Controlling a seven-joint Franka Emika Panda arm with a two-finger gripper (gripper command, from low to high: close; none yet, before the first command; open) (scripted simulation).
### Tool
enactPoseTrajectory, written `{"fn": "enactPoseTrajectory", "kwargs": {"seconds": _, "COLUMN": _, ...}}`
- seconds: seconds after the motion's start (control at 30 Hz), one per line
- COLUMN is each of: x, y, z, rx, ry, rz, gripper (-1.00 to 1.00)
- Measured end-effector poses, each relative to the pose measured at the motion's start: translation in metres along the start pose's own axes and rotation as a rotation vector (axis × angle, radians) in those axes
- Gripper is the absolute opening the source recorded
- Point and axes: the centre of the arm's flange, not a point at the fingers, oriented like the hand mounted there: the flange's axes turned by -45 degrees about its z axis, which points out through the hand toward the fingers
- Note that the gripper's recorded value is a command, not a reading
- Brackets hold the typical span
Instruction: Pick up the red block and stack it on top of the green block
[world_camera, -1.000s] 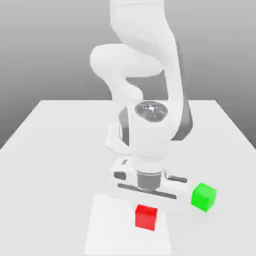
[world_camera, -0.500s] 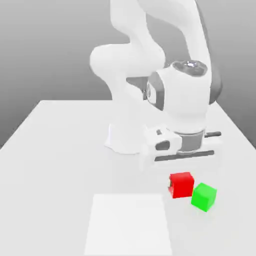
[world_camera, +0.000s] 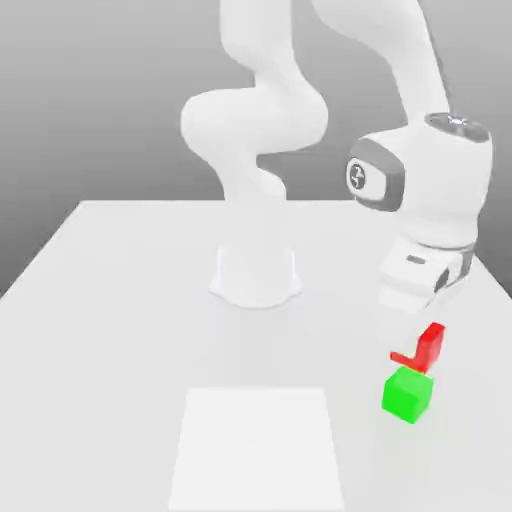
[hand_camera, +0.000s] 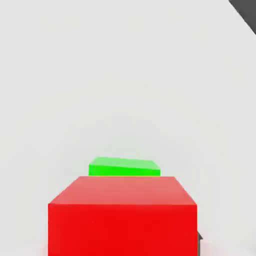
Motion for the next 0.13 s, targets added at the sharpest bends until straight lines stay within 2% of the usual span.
{"fn": "enactPoseTrajectory", "kwargs": {"seconds": 0.03, "x": -0.0007, "y": -0.0011, "z": 0.0094, "rx": 0.002, "ry": 0.0, "rz": -0.002, "gripper": -1.0}}
{"fn": "enactPoseTrajectory", "kwargs": {"seconds": 0.07, "x": -0.0012, "y": -0.0018, "z": 0.0144, "rx": 0.003, "ry": 0.0, "rz": -0.003, "gripper": 1.0}}
{"fn": "enactPoseTrajectory", "kwargs": {"seconds": 0.13, "x": -0.0012, "y": -0.0018, "z": 0.0144, "rx": 0.003, "ry": 0.0, "rz": -0.003, "gripper": 1.0}}
